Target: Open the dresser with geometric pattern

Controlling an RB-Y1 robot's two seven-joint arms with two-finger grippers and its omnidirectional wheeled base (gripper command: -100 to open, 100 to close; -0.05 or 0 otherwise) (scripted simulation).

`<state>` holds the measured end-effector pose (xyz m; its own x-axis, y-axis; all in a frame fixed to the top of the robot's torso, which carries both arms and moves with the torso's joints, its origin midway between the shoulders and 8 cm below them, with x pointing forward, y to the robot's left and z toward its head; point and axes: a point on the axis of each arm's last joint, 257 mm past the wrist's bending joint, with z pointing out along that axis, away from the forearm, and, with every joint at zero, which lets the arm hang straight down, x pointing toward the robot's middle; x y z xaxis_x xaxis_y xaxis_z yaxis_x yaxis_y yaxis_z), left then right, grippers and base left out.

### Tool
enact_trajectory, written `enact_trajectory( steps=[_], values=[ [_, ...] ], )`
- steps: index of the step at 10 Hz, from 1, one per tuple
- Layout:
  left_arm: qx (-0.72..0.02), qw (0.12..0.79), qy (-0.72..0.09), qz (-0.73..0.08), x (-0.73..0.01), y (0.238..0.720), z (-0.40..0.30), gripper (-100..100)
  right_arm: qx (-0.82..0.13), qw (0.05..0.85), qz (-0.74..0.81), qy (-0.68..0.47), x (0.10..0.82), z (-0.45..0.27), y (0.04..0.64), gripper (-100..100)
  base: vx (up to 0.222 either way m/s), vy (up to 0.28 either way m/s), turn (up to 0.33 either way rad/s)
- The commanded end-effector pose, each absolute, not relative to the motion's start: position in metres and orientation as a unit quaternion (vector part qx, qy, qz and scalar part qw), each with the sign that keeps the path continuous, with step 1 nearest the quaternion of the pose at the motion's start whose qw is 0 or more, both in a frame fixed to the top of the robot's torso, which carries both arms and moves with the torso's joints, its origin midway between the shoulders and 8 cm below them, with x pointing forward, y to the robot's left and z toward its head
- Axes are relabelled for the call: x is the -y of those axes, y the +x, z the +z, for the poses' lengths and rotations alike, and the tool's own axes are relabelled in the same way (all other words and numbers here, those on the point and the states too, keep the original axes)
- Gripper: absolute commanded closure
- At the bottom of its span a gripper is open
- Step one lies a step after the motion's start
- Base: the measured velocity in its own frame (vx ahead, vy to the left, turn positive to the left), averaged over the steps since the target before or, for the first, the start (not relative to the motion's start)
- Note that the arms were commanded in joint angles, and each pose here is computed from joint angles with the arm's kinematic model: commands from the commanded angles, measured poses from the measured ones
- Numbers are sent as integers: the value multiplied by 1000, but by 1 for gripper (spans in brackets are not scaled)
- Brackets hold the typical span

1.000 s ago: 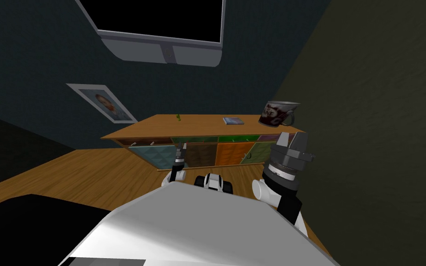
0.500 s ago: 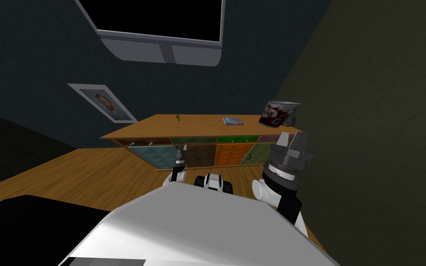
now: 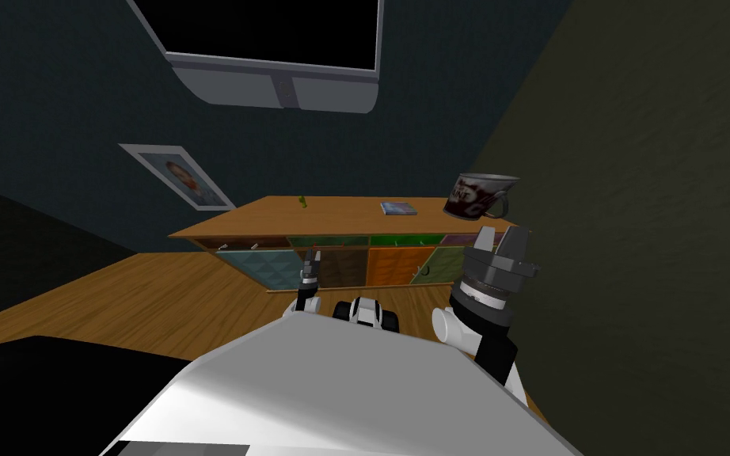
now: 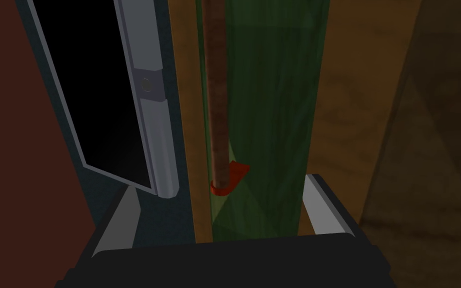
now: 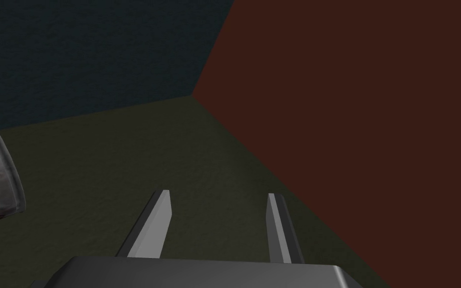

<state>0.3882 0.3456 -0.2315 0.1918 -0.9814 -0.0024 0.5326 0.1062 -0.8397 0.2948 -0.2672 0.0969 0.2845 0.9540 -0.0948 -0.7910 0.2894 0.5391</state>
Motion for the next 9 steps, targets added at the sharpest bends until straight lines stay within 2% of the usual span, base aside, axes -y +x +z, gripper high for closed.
enact_trajectory(
  steps=[1, 5, 9],
  values=[
    [-304, 677, -372, -557, -348, 385, -240, -100, -205, 776, 562, 199, 267, 97, 295, 0, 17, -32, 26],
    [-305, 677, -373, -556, -351, 382, -246, -100, -205, 776, 562, 199, 267, 97, 295, 0, 19, -28, 15],
    [-306, 676, -371, -559, -358, 409, -232, -100, -205, 776, 562, 199, 267, 97, 295, 0, -17, -14, 16]
  ],
)
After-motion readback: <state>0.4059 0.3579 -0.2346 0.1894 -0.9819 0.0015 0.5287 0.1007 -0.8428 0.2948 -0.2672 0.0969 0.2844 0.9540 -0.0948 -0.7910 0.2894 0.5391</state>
